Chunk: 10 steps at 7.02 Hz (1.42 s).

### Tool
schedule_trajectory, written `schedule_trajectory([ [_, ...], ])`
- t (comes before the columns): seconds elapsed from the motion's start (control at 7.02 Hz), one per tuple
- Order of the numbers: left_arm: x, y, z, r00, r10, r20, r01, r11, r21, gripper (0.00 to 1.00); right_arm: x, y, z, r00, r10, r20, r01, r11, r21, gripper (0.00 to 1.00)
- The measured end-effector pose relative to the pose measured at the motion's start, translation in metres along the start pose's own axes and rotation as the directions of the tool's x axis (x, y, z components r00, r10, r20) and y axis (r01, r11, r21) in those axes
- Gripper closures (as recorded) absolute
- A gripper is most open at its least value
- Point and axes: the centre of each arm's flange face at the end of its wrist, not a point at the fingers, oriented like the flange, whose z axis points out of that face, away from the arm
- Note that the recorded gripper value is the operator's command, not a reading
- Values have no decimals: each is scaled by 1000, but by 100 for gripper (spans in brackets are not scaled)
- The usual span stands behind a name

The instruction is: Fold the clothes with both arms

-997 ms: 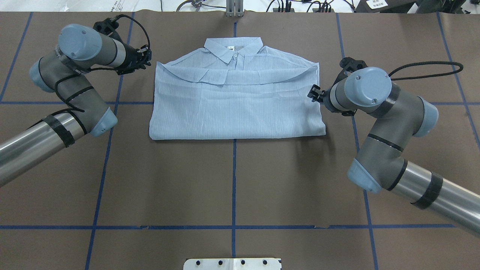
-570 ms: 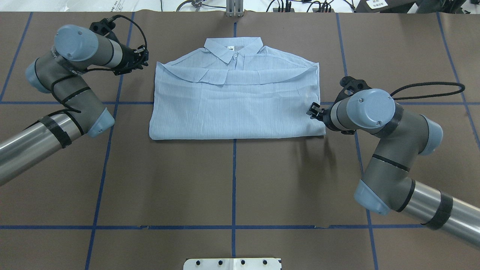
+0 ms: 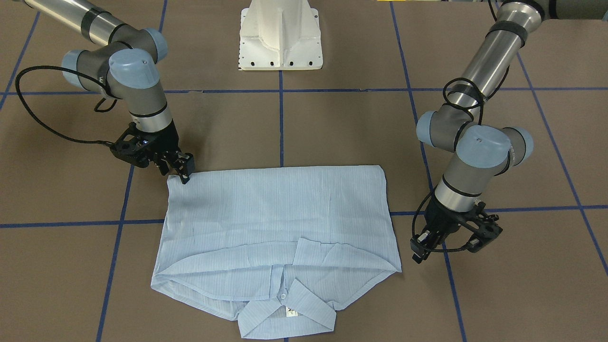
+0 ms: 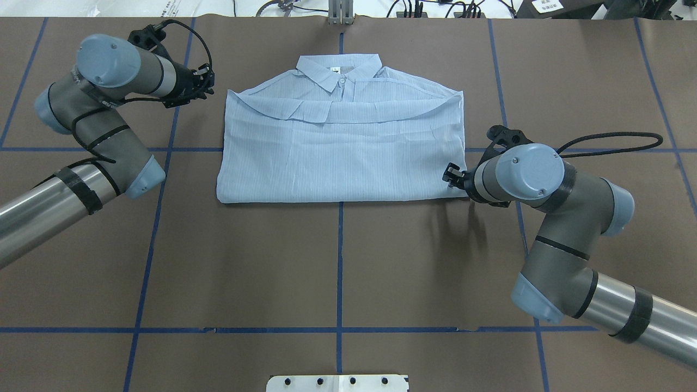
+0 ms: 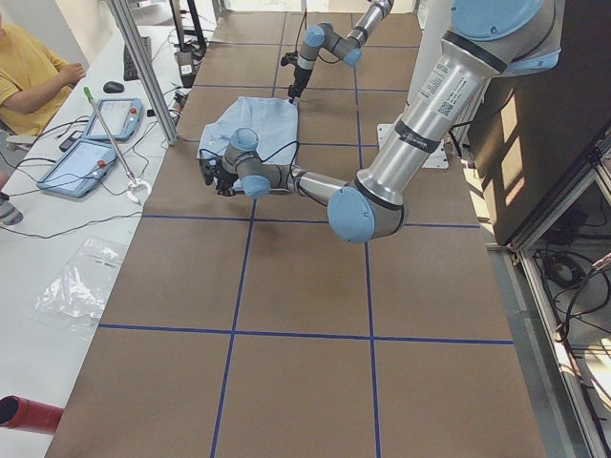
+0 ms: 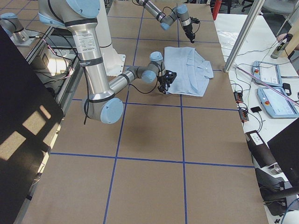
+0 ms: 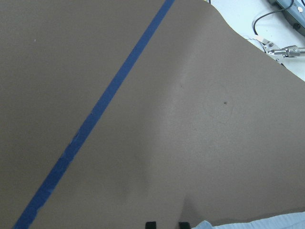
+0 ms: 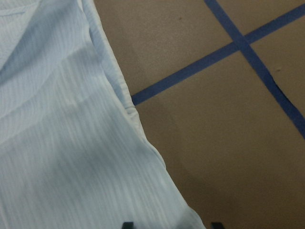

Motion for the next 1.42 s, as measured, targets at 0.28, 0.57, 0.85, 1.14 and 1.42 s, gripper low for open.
schedule_trajectory([
  [0.28,-1,0,0,1000,0,1,0,1000,2,71,-1,1,1,1000,6,-1,-6,1000,-2,100],
  [0.57,-1,1,1,1000,1,0,-1,1000,2,71,-3,1,0,1000,8,3,-8,1000,-6,100],
  [0.85,1,2,-1,1000,2,-4,-2,1000,0,71,0,2,-13,1000,9,19,-9,1000,-16,100],
  [1.14,8,3,-8,1000,6,-20,-6,1000,-4,72,45,15,-56,1000,6,29,-3,995,-97,100],
  [1.42,19,15,-34,997,16,-69,-19,999,-42,72,93,74,-93,1000,3,-4,-4,965,-260,100],
])
